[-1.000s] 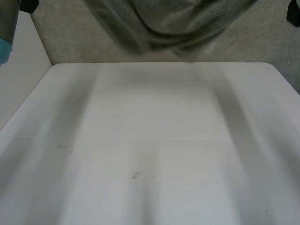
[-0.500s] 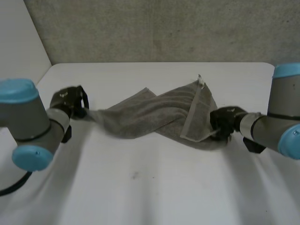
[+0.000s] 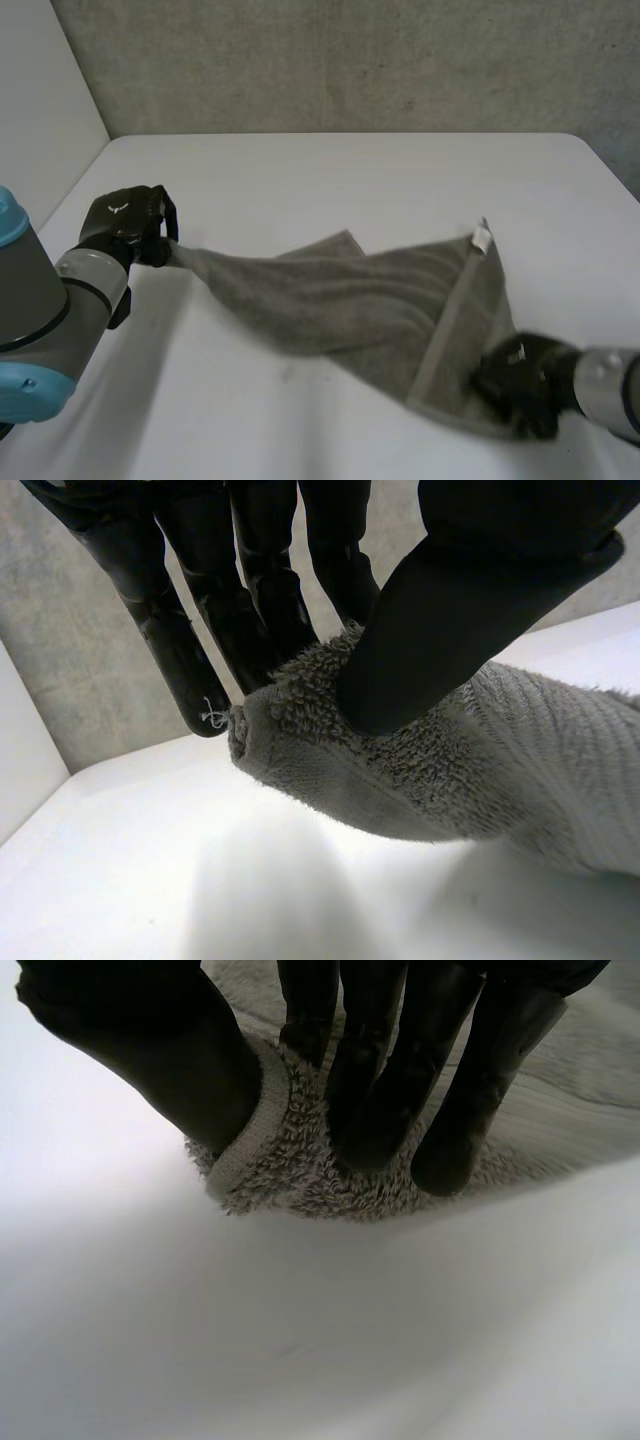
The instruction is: Fold the towel.
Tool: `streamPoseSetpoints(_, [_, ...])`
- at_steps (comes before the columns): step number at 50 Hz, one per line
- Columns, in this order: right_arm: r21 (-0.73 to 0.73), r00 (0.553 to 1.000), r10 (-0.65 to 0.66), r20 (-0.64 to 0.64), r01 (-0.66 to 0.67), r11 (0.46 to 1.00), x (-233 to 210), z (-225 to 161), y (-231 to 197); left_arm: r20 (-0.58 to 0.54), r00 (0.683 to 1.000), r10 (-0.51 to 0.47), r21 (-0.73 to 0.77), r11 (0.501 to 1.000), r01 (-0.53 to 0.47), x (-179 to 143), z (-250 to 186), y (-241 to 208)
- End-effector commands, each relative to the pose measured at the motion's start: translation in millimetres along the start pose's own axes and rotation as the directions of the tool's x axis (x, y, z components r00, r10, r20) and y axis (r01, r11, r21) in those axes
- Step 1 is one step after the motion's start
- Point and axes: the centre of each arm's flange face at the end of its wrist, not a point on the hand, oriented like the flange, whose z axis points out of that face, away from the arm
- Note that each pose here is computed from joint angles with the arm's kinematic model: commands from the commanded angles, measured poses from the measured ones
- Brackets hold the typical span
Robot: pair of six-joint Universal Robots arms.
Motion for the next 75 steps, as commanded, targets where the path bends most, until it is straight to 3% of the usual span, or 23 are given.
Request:
streamPoseSetpoints(1, [0.054, 0.997, -0.060, 0.058, 0.057, 0.997, 0.4, -21.3, 1.0, -0.037, 0.999, 0.003, 0.016, 1.000, -0.003, 5.0, -4.9, -4.1])
streamPoseSetpoints(5, [0.164, 1.000, -0.005, 0.001, 0.005, 0.986, 21.3, -23.6, -14.1, -0.042, 0.999, 0.004, 0.030, 1.000, -0.003, 5.8, -2.7, -7.5])
streamPoseSetpoints(10, [0.334, 0.981, 0.184, -0.064, -0.153, 0.930, 56.7, -30.6, -45.5, -0.043, 0.999, 0.005, 0.044, 0.999, -0.003, 6.4, -1.3, -11.0])
streamPoseSetpoints(20, [0.392, 0.933, 0.359, -0.026, -0.321, 0.862, 96.9, -7.5, -63.4, -0.042, 0.999, 0.005, 0.064, 0.998, -0.002, 5.9, 1.5, -17.1])
streamPoseSetpoints(30, [0.362, 0.927, 0.370, -0.064, -0.324, 0.874, 112.4, 35.6, -80.4, -0.037, 0.999, 0.005, 0.090, 0.996, -0.002, 4.4, 4.1, -25.3])
streamPoseSetpoints(39, [0.391, 0.884, 0.365, -0.293, -0.237, 0.889, 151.7, 77.8, -87.7, -0.032, 0.999, 0.007, 0.154, 0.988, -0.002, 3.3, 7.9, -45.7])
streamPoseSetpoints(44, [0.374, 0.877, 0.323, -0.355, -0.183, 0.909, 160.1, 94.1, -83.8, -0.025, 1.000, 0.005, 0.173, 0.985, -0.001, 0.6, 10.7, -52.2])
streamPoseSetpoints(53, [0.299, 0.895, 0.254, -0.366, -0.145, 0.943, 158.2, 121.4, -70.7, -0.023, 1.000, 0.005, 0.164, 0.986, -0.001, 0.1, 14.2, -48.8])
streamPoseSetpoints(75, [0.296, 0.889, 0.252, -0.383, -0.140, 0.945, 161.4, 146.5, -62.7, -0.023, 1.000, 0.004, 0.157, 0.988, -0.001, 0.1, 13.8, -46.3])
